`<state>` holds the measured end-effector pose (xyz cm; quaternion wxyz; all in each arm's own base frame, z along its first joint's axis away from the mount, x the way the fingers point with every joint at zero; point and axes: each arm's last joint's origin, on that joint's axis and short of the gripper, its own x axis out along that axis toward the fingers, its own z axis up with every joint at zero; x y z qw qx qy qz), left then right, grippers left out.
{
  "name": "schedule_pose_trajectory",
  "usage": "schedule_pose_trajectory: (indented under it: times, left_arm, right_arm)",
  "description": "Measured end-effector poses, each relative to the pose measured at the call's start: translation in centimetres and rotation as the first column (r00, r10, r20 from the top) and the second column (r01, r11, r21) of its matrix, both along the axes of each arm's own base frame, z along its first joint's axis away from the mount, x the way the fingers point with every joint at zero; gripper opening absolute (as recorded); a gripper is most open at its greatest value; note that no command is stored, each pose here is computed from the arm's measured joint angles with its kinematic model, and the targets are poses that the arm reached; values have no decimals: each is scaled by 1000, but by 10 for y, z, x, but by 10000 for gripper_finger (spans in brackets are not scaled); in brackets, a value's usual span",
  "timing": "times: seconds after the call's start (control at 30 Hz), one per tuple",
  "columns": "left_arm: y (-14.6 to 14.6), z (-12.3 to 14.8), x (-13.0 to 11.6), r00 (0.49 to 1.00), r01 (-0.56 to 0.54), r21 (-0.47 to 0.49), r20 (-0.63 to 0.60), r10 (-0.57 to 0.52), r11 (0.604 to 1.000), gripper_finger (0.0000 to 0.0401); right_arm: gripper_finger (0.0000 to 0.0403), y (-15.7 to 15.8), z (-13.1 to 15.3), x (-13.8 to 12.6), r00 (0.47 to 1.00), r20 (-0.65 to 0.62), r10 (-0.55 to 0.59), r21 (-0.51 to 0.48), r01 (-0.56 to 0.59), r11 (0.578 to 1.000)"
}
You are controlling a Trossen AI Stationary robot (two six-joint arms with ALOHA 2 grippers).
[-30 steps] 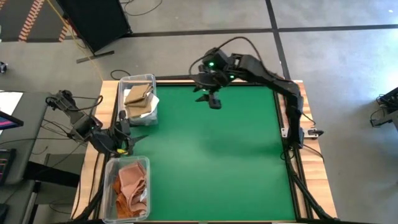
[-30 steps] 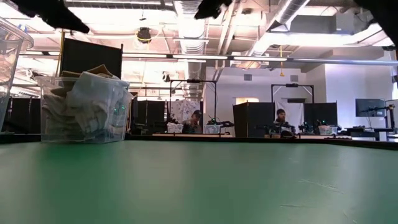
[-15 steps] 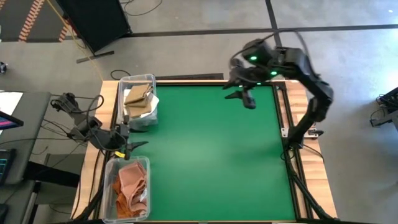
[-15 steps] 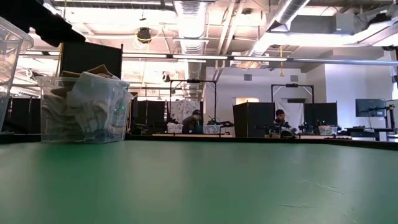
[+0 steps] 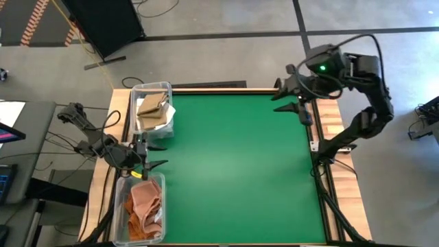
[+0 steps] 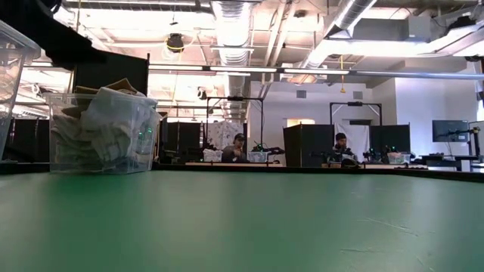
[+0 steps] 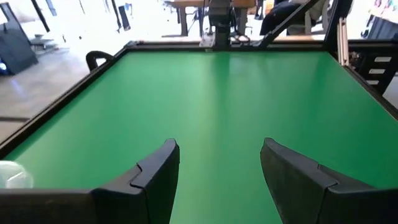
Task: Sort towels by color in basket
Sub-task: Return to Home Position
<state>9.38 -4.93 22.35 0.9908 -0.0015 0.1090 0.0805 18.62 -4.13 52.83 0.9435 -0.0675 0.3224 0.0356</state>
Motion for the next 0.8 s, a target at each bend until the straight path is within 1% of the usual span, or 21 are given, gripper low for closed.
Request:
schedule_pose_trajectory:
  times: [0.1, 0.33, 0.43, 0.53, 0.67, 0.8]
  left_arm:
    - [-1, -5, 2, 1000, 4, 15, 24, -4, 1000, 215]
    - [-1, -10, 5, 999, -19, 39, 51, 17, 999, 215]
    - [0, -13, 7, 996, -35, 39, 82, 32, 999, 215]
    - [1, -21, 9, 994, -51, 46, 95, 47, 998, 215]
    - [4, -29, 11, 992, -73, 35, 107, 69, 997, 215]
    - [5, -29, 12, 991, -64, 18, 121, 61, 998, 215]
  right_arm:
    - [197, 7, 3, -12, 1000, -1, -26, -1, 26, 1000]
    - [197, 27, 14, -47, 995, 68, -77, -15, 78, 997]
    - [197, 34, 15, -56, 991, 91, -99, -18, 101, 995]
    - [197, 40, 6, -60, 993, 64, -102, -25, 104, 994]
    - [197, 44, -12, -62, 989, 41, -140, -42, 141, 989]
    - [197, 46, -30, -74, 986, 83, -142, -28, 145, 989]
